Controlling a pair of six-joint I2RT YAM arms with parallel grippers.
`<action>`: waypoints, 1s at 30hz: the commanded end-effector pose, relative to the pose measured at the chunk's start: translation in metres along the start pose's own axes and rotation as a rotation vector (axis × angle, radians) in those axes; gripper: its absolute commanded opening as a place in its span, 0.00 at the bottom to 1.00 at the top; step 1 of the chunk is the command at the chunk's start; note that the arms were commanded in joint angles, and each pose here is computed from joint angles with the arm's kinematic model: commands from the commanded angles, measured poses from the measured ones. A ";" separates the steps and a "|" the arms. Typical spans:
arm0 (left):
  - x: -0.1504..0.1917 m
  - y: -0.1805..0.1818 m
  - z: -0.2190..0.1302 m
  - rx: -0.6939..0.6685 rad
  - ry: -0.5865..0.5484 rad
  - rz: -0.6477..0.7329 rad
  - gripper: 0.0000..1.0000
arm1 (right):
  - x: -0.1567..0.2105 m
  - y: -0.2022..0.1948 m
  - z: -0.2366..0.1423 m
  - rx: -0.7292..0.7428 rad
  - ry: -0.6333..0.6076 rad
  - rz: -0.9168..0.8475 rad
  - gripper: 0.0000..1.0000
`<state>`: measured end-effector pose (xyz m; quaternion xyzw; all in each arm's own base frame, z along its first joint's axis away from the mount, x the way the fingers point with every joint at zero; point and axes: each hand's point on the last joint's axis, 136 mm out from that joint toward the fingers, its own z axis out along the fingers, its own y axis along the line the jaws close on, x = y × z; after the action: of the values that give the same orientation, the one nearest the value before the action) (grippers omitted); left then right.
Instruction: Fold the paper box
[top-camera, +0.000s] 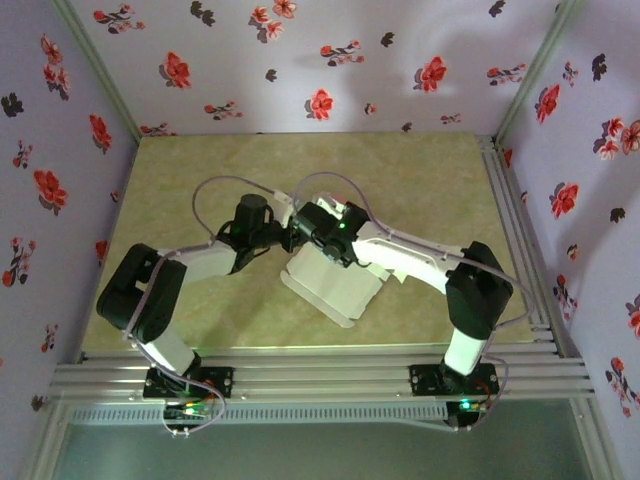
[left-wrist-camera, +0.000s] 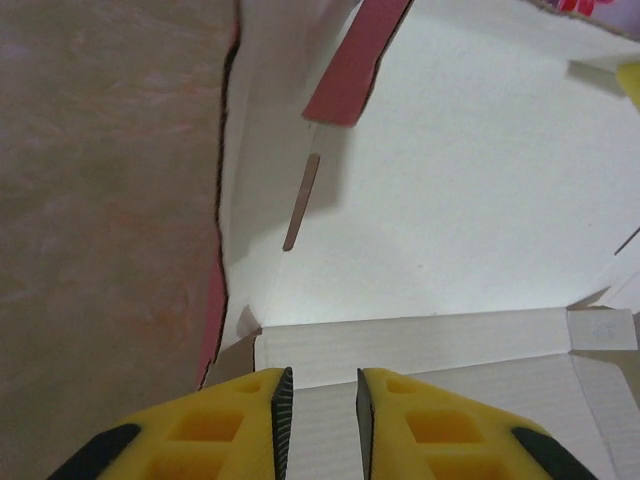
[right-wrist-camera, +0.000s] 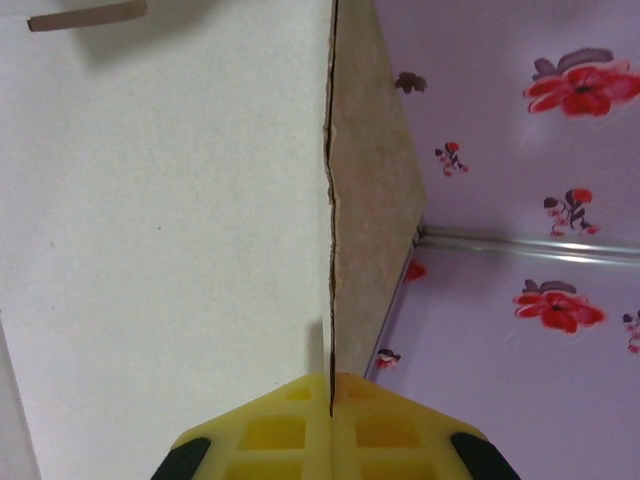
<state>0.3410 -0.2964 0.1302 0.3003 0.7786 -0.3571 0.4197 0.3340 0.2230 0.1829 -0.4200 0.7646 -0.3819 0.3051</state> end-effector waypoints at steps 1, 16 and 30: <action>-0.015 0.001 -0.018 -0.016 -0.075 -0.033 0.27 | -0.008 0.006 -0.001 0.055 -0.026 -0.070 0.07; 0.004 0.034 -0.084 -0.102 -0.086 -0.223 0.35 | -0.037 0.039 0.002 0.096 -0.172 -0.095 0.07; 0.035 0.082 -0.058 -0.112 -0.061 -0.412 0.36 | -0.046 0.052 -0.001 0.214 -0.268 -0.059 0.06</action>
<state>0.3547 -0.1933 0.0880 0.1028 0.8431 -0.3801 0.3663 0.3320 0.2740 0.1404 -0.4746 0.6667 -0.4061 0.4066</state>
